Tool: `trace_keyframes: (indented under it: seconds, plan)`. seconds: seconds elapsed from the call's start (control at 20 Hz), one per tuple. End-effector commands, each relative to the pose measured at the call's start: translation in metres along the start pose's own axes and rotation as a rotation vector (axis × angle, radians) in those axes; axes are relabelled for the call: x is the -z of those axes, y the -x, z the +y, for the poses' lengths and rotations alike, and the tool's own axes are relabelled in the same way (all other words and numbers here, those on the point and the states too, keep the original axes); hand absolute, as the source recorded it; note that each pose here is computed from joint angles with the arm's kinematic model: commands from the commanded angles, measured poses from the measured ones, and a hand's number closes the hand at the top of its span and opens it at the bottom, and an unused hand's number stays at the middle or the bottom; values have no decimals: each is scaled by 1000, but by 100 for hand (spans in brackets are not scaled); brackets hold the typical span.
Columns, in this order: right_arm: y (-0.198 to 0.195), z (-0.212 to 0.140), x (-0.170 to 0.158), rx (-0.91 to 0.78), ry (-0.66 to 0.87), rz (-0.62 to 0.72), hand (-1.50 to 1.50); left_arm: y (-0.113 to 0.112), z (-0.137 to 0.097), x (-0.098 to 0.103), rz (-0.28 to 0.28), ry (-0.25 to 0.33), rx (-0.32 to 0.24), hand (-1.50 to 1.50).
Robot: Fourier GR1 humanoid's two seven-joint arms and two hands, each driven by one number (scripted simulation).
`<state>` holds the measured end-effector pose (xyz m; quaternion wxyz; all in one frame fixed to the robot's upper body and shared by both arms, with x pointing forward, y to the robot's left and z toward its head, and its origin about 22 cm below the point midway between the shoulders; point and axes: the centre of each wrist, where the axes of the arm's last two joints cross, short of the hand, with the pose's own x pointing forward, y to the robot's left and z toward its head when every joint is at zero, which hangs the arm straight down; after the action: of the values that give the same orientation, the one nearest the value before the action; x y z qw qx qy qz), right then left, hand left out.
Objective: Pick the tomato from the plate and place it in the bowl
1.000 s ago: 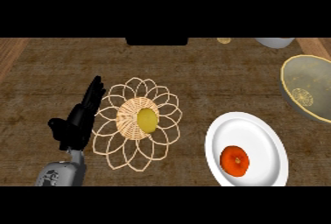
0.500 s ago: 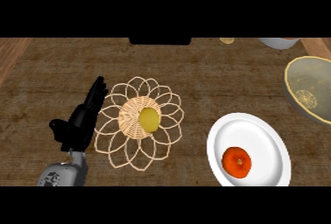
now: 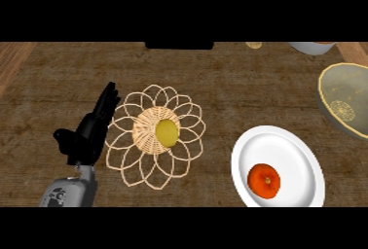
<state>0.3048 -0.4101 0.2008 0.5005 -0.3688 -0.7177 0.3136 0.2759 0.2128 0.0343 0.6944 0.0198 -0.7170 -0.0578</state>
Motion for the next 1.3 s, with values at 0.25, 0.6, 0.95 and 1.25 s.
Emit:
trace_keyframes:
  seconds: [0.25,0.6,0.95,1.25]
  plan:
    - [70,36,26,-71,-43,72,150,1,-6,8,-8,4,5,0]
    - [115,51,6,80,-203,194,-150,5,-5,-2,-4,18,-1,0]
    - [129,51,1,267,-213,58,-150,-1,-23,4,-10,29,-9,0]
    - [128,29,9,442,-16,-11,-150,13,-2,-5,-6,3,7,0]
